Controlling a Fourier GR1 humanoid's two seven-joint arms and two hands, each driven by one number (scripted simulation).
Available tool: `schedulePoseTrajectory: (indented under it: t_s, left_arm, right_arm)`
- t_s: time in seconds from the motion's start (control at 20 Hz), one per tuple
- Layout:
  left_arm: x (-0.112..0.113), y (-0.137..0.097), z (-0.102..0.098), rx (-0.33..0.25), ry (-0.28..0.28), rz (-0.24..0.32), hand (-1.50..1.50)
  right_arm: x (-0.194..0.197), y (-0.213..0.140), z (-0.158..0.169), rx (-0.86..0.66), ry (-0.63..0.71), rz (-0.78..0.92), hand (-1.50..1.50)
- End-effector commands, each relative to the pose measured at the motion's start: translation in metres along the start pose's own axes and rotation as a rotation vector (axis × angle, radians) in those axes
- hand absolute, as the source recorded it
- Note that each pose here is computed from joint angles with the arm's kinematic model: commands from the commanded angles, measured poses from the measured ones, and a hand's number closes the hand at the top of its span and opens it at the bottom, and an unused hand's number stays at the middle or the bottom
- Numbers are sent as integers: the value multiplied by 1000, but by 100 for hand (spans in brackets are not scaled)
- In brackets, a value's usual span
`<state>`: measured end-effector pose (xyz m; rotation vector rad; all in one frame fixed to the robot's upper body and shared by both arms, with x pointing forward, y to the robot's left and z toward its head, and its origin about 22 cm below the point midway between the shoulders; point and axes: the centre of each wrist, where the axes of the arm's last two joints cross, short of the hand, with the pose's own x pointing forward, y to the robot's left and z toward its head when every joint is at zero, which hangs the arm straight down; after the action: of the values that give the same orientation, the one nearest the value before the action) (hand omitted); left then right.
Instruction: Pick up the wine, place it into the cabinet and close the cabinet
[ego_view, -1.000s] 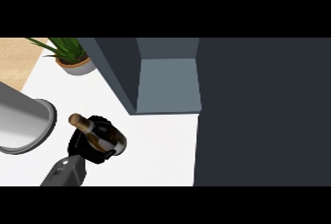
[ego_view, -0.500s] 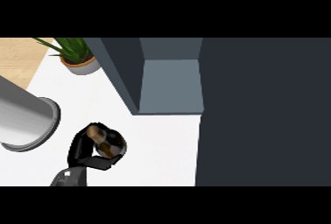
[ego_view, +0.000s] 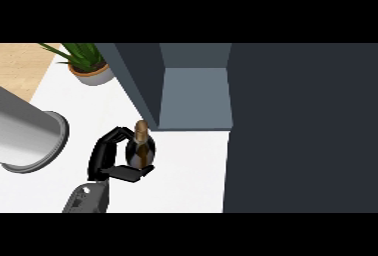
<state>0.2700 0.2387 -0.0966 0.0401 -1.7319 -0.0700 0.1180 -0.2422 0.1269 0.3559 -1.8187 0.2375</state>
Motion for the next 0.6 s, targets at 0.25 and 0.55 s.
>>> schedulePoseTrajectory:
  t_s: [0.25,0.55]
  left_arm:
    - [38,-55,-14,-36,49,-24,150]
    - [78,-90,-53,-51,31,-165,150]
  right_arm:
    - [47,6,9,7,-34,-6,-150]
    - [35,-5,8,12,-41,6,-150]
